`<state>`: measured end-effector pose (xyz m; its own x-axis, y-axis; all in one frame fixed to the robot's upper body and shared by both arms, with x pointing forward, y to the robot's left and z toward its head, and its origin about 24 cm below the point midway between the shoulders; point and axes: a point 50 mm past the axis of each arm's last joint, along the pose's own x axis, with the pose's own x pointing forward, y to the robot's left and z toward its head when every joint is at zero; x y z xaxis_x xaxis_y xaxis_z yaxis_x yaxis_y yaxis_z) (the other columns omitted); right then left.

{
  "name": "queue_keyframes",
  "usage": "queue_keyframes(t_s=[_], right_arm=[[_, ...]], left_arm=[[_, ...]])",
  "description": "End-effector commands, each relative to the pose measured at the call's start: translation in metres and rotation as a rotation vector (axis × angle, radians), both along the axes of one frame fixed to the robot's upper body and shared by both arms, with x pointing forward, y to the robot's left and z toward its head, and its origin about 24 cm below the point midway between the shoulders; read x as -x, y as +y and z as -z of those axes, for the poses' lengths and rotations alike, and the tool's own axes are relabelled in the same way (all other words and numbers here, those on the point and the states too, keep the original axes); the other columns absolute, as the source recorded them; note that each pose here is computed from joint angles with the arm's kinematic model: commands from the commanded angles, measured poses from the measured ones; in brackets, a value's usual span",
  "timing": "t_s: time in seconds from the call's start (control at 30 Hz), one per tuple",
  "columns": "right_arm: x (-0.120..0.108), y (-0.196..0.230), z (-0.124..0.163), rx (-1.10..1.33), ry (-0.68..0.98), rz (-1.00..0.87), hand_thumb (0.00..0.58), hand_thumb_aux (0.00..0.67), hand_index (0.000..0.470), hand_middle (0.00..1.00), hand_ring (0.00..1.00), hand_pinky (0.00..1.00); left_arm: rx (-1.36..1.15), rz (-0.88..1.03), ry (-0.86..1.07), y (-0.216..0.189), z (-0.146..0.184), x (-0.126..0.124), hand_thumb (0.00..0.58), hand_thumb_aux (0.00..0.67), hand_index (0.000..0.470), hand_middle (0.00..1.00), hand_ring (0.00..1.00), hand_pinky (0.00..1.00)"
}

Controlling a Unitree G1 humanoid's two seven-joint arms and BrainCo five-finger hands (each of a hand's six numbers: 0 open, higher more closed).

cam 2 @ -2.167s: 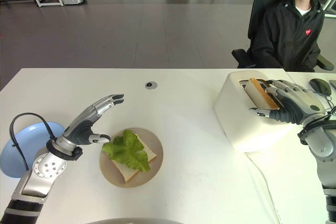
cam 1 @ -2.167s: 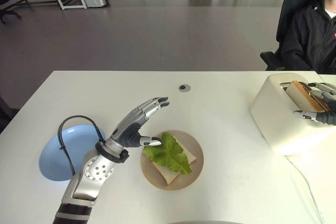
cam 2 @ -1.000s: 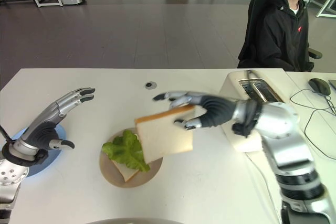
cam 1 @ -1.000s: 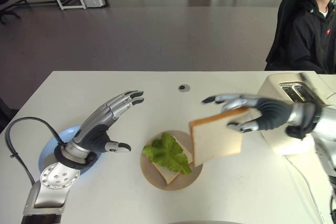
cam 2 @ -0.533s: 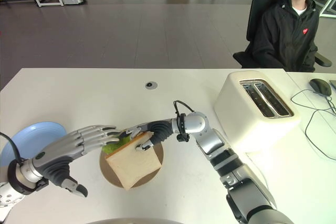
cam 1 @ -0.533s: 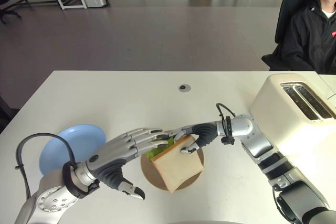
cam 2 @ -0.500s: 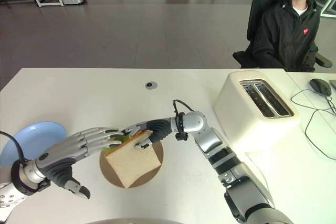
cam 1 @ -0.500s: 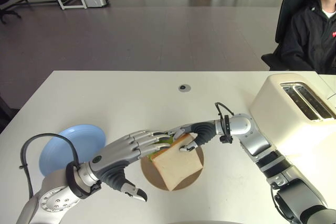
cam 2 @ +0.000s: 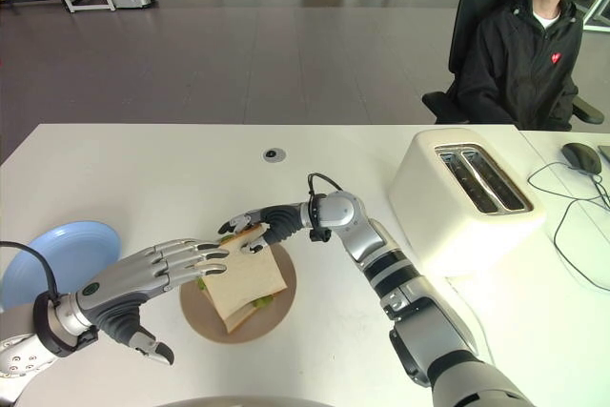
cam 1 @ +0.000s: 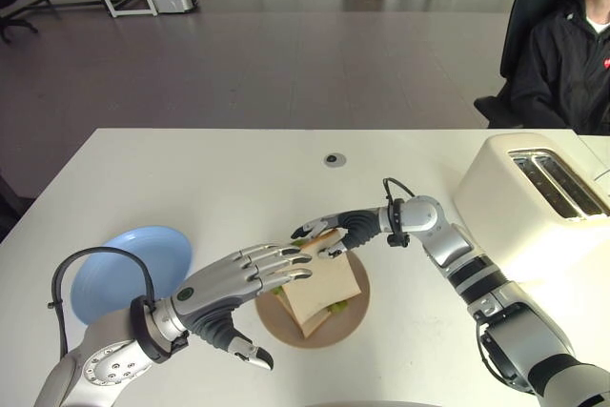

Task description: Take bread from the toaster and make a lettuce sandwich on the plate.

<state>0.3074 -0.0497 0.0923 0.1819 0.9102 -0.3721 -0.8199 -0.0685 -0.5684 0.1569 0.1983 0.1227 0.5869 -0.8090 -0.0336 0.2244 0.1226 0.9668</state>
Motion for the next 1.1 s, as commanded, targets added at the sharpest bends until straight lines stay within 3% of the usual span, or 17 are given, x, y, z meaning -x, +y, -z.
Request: queue_keyframes(t_s=[0.03,0.3,0.43,0.47,0.5,0.53,0.77,1.0,1.03,1.1], right_arm=[[0.003,0.005,0.010,0.051,0.015,-0.016,0.580,0.670,0.470,0.00,0.00,0.00],[0.001,0.010,0.012,0.083,-0.051,0.005,0.580,0.665,0.466,0.00,0.00,0.00],[-0.001,0.009,0.010,0.086,-0.071,0.011,0.576,0.615,0.431,0.00,0.00,0.00],[-0.002,0.008,0.010,0.085,-0.075,0.016,0.511,0.439,0.308,0.00,0.00,0.00],[-0.003,0.007,0.009,0.080,-0.085,0.027,0.352,0.250,0.175,0.00,0.00,0.00],[-0.004,0.005,0.008,0.071,-0.093,0.043,0.000,0.000,0.000,0.00,0.00,0.00],[-0.028,-0.050,-0.026,-0.065,-0.256,0.313,0.000,0.000,0.000,0.00,0.00,0.00],[-0.005,-0.102,-0.058,-0.186,-0.386,0.411,0.000,0.000,0.000,0.00,0.00,0.00],[0.001,-0.108,-0.060,-0.186,-0.399,0.415,0.000,0.000,0.000,0.00,0.00,0.00],[0.011,-0.114,-0.059,-0.172,-0.415,0.415,0.000,0.000,0.000,0.00,0.00,0.00]], left_arm=[[-0.109,-0.007,0.049,-0.002,0.018,-0.004,0.000,0.000,0.000,0.00,0.00,0.00],[-0.240,0.031,0.125,-0.016,0.047,-0.002,0.000,0.000,0.000,0.00,0.00,0.00],[-0.368,0.050,0.166,-0.019,0.062,0.003,0.000,0.000,0.000,0.00,0.00,0.00],[-0.415,0.059,0.172,-0.020,0.065,0.005,0.000,0.000,0.000,0.00,0.00,0.00],[-0.466,0.065,0.172,-0.021,0.068,0.007,0.000,0.000,0.000,0.00,0.00,0.00],[-0.506,0.069,0.170,-0.021,0.071,0.008,0.000,0.000,0.000,0.00,0.00,0.00],[-0.644,0.070,0.092,-0.030,0.082,0.002,0.000,0.000,0.000,0.00,0.00,0.00],[-0.702,0.041,0.003,-0.038,0.099,-0.030,0.009,0.005,0.004,0.00,0.00,0.00],[-0.689,0.035,-0.015,-0.040,0.100,-0.039,0.045,0.026,0.018,0.00,0.00,0.00],[-0.640,0.027,-0.070,-0.047,0.096,-0.055,0.000,0.000,0.000,0.00,0.00,0.00]])
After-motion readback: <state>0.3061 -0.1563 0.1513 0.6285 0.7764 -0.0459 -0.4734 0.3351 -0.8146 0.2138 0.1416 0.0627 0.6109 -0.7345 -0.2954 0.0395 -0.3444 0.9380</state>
